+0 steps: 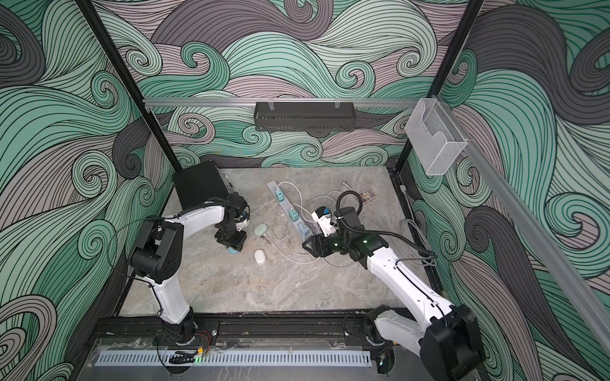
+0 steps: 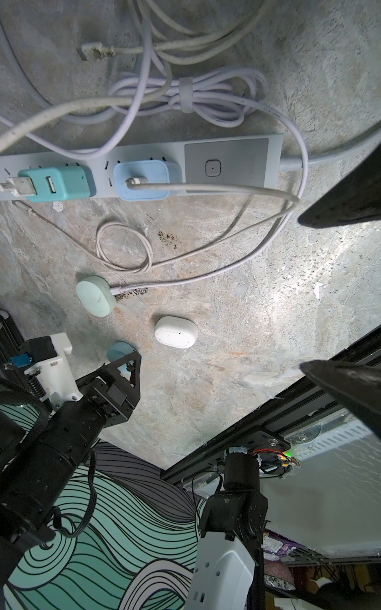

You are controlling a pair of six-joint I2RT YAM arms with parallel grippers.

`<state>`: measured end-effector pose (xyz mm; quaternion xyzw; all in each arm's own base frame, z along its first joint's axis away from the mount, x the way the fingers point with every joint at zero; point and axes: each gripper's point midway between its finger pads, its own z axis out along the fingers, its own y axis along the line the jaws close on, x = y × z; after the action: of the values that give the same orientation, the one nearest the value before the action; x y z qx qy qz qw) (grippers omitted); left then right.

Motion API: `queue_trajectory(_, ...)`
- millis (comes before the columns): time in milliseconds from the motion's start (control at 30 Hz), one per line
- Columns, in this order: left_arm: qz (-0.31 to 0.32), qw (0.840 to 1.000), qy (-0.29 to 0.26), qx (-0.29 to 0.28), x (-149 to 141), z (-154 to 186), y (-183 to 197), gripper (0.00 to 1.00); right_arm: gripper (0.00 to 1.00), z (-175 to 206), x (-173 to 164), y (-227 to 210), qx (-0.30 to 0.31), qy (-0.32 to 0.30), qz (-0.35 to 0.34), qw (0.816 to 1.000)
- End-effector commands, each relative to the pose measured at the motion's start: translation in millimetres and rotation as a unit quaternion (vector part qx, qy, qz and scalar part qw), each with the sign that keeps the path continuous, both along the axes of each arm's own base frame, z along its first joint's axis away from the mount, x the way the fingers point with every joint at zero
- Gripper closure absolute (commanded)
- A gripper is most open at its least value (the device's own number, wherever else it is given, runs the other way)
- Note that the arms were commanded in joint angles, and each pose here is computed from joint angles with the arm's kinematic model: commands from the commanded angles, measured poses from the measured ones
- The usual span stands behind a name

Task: Charge the bluetooth headset
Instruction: Pick up the bluetooth headset from the center of the board.

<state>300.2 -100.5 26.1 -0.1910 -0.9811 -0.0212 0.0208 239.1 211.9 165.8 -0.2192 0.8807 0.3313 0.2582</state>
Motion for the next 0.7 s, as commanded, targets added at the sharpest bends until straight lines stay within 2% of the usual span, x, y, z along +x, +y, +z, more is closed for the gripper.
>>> queue_trajectory(0, 0.002, 1.0, 0.002, -0.012, 5.1, 1.7, -4.1, 0.48, 0.38, 1.4, -0.2, -1.4, 0.001, 0.004, 0.001, 1.0)
queue_trajectory(133, 0.002, 1.0, 0.001, -0.015, 5.7, 2.4, -5.2, 0.51, 0.4, -0.3, -1.1, -1.3, 0.0, 0.007, 0.002, 1.0)
queue_trajectory(667, 0.019, 0.999, -0.001, -0.044, 5.7, 10.0, -7.2, 0.49, 0.4, -3.5, 1.0, -0.3, -0.002, 0.013, 0.004, 1.0)
